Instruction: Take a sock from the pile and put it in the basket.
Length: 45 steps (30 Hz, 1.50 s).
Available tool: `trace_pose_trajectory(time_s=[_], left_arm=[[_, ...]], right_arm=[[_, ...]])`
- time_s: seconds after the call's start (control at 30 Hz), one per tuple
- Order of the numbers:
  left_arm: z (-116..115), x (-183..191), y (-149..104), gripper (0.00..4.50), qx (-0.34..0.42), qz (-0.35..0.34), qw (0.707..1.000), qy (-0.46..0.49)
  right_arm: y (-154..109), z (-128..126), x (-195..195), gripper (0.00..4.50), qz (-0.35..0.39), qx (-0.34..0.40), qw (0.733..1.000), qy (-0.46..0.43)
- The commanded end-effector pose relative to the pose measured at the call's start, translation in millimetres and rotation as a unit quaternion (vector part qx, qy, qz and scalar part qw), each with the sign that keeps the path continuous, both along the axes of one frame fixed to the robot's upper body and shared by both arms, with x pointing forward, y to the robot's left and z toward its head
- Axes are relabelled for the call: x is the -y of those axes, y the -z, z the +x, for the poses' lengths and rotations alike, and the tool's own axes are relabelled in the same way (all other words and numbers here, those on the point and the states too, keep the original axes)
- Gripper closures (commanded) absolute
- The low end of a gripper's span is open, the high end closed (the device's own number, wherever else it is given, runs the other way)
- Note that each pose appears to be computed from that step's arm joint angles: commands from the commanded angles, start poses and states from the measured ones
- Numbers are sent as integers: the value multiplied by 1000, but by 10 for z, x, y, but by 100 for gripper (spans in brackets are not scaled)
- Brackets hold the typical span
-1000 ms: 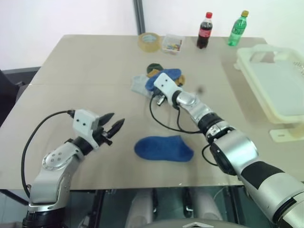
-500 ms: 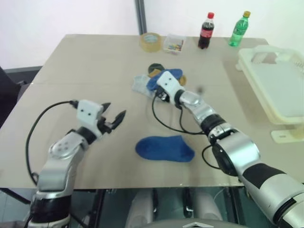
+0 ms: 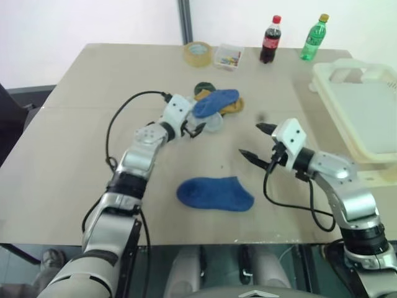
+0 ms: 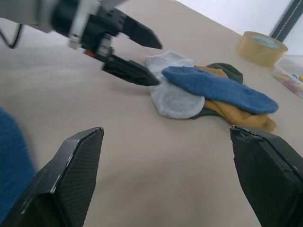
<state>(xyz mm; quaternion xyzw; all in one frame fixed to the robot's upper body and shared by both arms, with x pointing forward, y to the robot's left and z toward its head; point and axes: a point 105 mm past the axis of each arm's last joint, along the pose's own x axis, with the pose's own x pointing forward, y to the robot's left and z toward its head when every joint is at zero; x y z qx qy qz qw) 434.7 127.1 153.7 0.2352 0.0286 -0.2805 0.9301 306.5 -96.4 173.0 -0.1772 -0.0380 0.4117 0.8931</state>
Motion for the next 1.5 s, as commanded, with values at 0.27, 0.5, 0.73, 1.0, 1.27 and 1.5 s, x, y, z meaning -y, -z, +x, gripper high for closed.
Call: trace_pose_trajectory(time_s=[0.27,0.5,0.73,1.0,1.27,1.5], left_arm=[[253,158,-87,375,20,8,1000,-8],[184,99,-185,440,34,-26,999,18],[-369,-106,-245,440,41,-52,993,101],[-961,-770,-82,440,-21,1,995,93],[-890,-455,194,440,-30,-21,997,71],[-513,-43,417,440,-44,-46,998,0]], right_arm=[[-166,-136,203,0,9,26,997,72],[-151,-104,235,0,4,27,996,80],[-106,-85,177,0,1,18,998,58],[93,-29,68,0,-7,-10,1000,21],[170,75,-30,0,-10,-16,1000,0],[151,108,27,0,-11,-7,1000,20]])
